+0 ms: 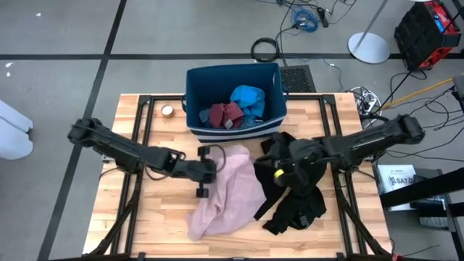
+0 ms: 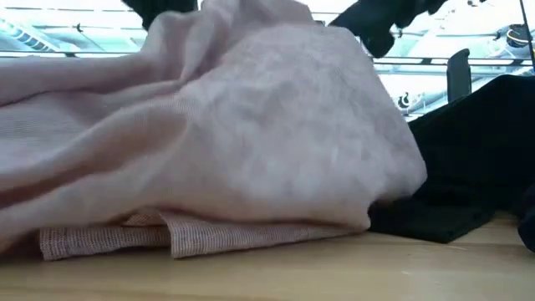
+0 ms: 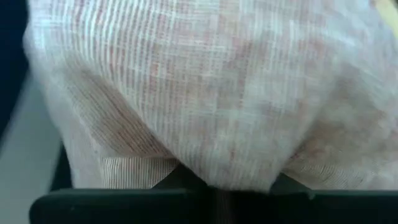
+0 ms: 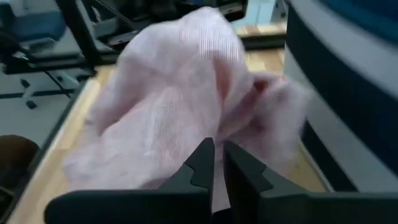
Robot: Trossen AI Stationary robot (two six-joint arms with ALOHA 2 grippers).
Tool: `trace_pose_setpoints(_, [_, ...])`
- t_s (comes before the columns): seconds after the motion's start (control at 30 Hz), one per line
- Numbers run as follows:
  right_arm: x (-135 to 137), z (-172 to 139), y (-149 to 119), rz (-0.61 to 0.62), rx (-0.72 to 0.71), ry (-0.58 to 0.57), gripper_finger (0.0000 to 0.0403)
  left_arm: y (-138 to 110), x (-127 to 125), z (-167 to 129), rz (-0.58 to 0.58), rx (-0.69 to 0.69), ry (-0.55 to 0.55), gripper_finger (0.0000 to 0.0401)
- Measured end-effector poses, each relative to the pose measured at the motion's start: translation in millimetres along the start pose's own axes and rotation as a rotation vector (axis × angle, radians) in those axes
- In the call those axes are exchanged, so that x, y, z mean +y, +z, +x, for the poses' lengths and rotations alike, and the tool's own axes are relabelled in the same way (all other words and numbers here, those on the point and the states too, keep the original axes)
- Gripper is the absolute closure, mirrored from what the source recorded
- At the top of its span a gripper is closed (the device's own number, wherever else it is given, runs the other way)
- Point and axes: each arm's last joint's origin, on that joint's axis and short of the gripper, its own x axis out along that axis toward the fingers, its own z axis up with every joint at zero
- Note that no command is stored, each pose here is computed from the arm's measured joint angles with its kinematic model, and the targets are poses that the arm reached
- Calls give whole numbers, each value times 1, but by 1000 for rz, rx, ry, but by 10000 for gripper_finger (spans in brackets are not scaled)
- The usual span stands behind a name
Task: Sort clothes
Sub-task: Put the pink polo shirt into the blue laundry bin
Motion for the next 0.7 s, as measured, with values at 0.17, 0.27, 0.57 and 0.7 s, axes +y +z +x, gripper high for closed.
trace_pose_setpoints(0.17, [4, -35, 11, -34, -68, 89, 361, 9, 6, -27, -25, -97, 9, 358])
trace_pose_setpoints(0.27, [6, -51, 12, -21, -72, 112, 350, 14, 9, -39, -38, -158, 7, 358])
trace_pose_setpoints(0.57, [8, -60, 7, 17, -20, 125, 339, 38, 9, -74, -96, -461, -47, 358])
trace_pose_setpoints(0.7, [9, -55, 5, 14, -4, 121, 339, 54, 12, -94, -136, -664, -67, 358])
